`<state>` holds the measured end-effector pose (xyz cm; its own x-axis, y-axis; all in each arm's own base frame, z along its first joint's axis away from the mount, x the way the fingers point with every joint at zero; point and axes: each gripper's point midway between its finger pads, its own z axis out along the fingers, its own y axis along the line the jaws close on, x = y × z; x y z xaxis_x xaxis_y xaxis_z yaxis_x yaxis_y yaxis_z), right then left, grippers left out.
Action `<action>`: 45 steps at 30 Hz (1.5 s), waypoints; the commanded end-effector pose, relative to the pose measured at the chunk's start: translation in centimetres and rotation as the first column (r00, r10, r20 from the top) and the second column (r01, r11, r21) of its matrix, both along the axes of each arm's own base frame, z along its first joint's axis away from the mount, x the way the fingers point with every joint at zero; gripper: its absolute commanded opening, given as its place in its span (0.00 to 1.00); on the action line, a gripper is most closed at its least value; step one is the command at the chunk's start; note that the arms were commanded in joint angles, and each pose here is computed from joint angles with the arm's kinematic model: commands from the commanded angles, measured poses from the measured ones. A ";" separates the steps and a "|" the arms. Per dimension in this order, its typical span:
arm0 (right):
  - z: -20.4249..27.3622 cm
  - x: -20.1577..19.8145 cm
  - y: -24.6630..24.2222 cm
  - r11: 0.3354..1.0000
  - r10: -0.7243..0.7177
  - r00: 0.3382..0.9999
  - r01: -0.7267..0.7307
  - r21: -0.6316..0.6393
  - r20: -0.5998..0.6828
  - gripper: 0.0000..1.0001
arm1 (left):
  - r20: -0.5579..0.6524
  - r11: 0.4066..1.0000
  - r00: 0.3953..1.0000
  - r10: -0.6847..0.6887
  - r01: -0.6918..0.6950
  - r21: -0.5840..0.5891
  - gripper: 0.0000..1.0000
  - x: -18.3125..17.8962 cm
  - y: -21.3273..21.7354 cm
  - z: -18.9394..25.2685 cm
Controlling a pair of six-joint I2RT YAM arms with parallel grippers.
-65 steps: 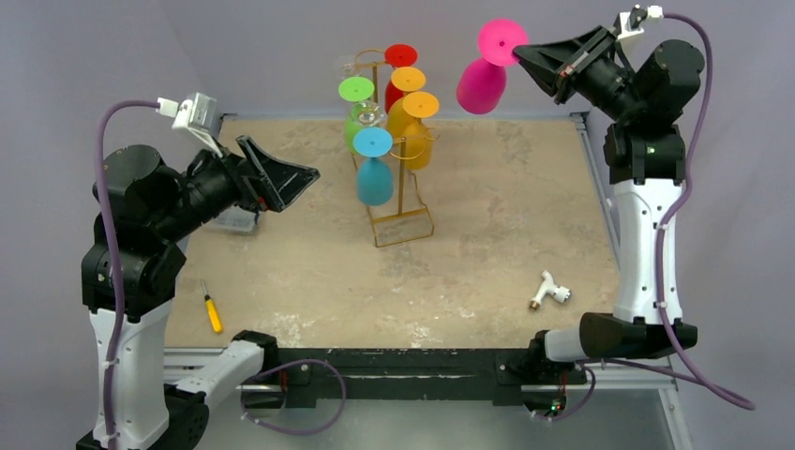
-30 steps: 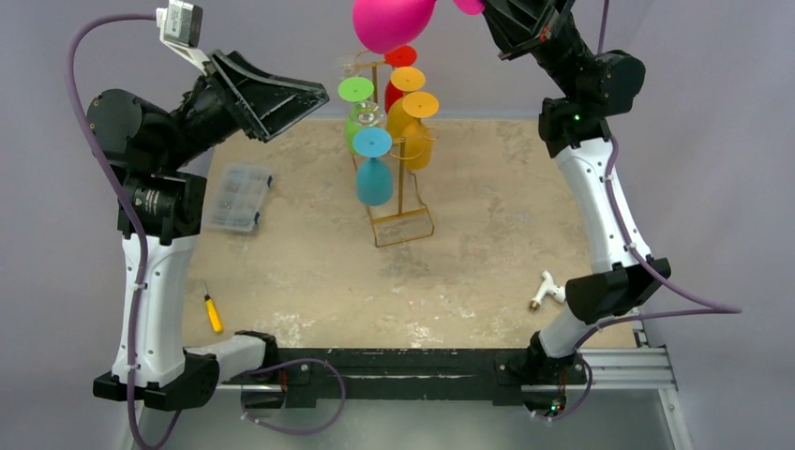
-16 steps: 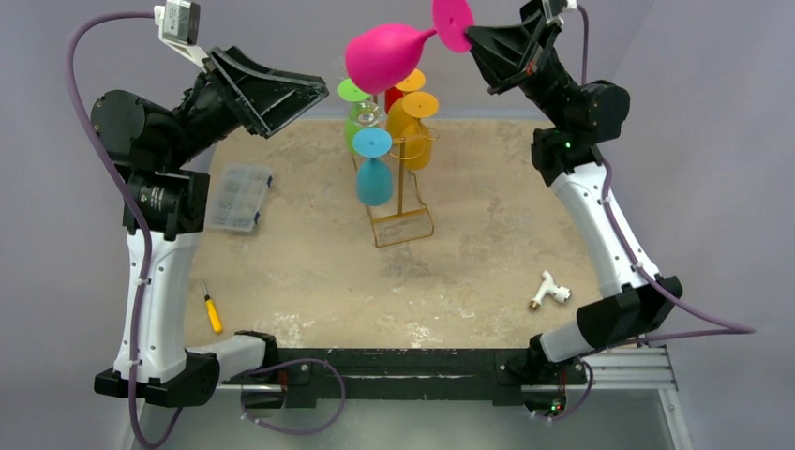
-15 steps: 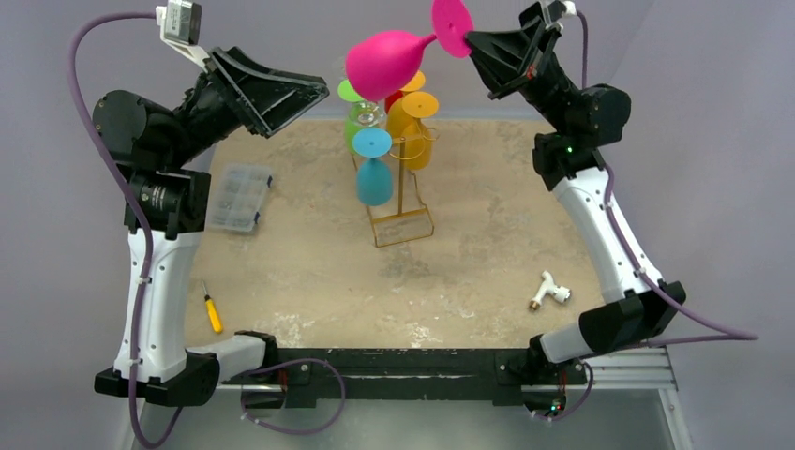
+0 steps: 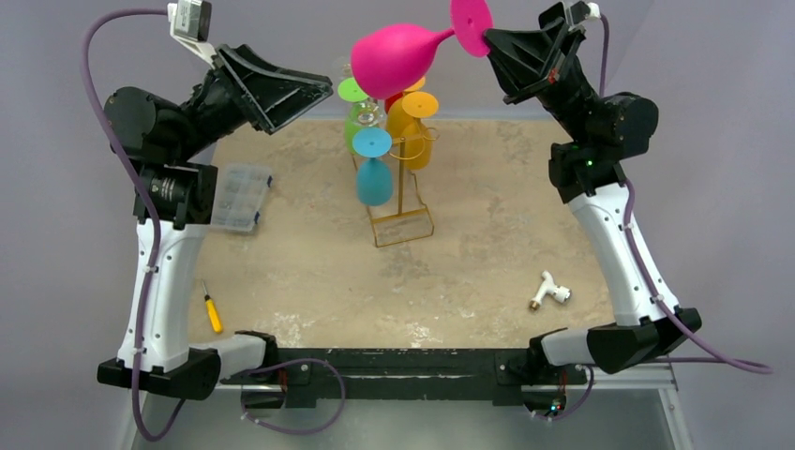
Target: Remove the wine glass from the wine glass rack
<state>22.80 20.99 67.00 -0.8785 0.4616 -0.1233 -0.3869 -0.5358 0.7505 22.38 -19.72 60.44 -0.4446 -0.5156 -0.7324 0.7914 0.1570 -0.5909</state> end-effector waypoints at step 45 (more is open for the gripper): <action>3.5 -0.3 3.1 0.985 0.117 0.993 -0.120 0.124 0.036 0.00 | 0.136 0.935 0.946 -0.293 0.314 -0.167 0.76 -3.5 -0.3 5.8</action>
